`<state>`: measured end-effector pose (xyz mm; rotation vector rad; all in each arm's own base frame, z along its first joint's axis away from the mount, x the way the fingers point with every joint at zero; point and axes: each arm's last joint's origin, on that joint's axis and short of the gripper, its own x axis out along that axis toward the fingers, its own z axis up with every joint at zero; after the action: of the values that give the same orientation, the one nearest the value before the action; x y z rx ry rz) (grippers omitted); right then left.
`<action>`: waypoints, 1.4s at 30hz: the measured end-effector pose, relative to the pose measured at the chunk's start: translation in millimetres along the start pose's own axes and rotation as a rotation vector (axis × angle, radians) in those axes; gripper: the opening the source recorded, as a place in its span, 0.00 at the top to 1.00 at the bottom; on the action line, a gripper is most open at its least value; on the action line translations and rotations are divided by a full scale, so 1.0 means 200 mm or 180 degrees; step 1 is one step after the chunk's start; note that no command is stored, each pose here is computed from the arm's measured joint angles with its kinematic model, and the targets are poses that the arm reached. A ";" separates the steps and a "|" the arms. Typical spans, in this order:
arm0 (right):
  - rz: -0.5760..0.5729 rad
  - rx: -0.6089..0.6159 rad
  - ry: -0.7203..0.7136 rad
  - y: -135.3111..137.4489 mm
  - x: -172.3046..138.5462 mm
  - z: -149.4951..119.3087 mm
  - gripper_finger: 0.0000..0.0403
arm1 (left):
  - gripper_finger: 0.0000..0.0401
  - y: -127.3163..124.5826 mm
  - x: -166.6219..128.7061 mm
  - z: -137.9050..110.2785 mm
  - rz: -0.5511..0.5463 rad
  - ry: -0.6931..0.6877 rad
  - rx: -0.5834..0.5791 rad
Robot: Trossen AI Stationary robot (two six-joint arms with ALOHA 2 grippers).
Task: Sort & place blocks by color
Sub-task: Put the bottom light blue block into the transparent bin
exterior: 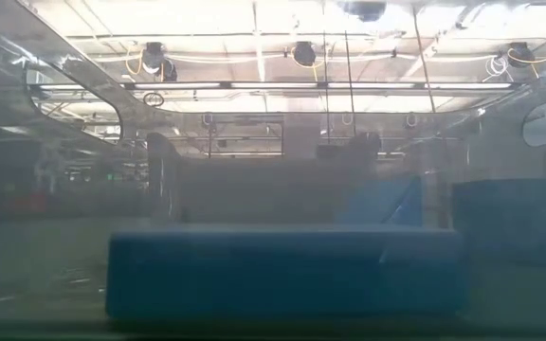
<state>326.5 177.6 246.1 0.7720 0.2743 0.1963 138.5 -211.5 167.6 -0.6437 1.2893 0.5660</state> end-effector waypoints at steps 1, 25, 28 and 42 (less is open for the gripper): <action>0.0011 0.0003 -0.0018 0.00 -0.01 0.01 0.42 | 0.50 0.00 0.01 0.00 -0.0041 0.0013 0.0019; -0.0034 0.0045 -0.0095 -0.01 -0.02 0.07 0.43 | 0.66 0.03 0.10 0.00 -0.0113 0.0184 -0.0353; 0.0018 0.0008 -0.0172 0.02 -0.05 0.12 0.43 | 0.66 -0.02 0.05 0.02 -0.0274 0.0045 -0.0410; -0.0077 -0.0930 -0.0355 0.07 -0.24 0.32 0.43 | 0.66 -0.16 -0.52 0.41 -0.1516 -0.1993 -0.0509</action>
<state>300.5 131.8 309.0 0.4879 0.1447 0.1653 197.8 -177.6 285.5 -0.7947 0.4822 0.4250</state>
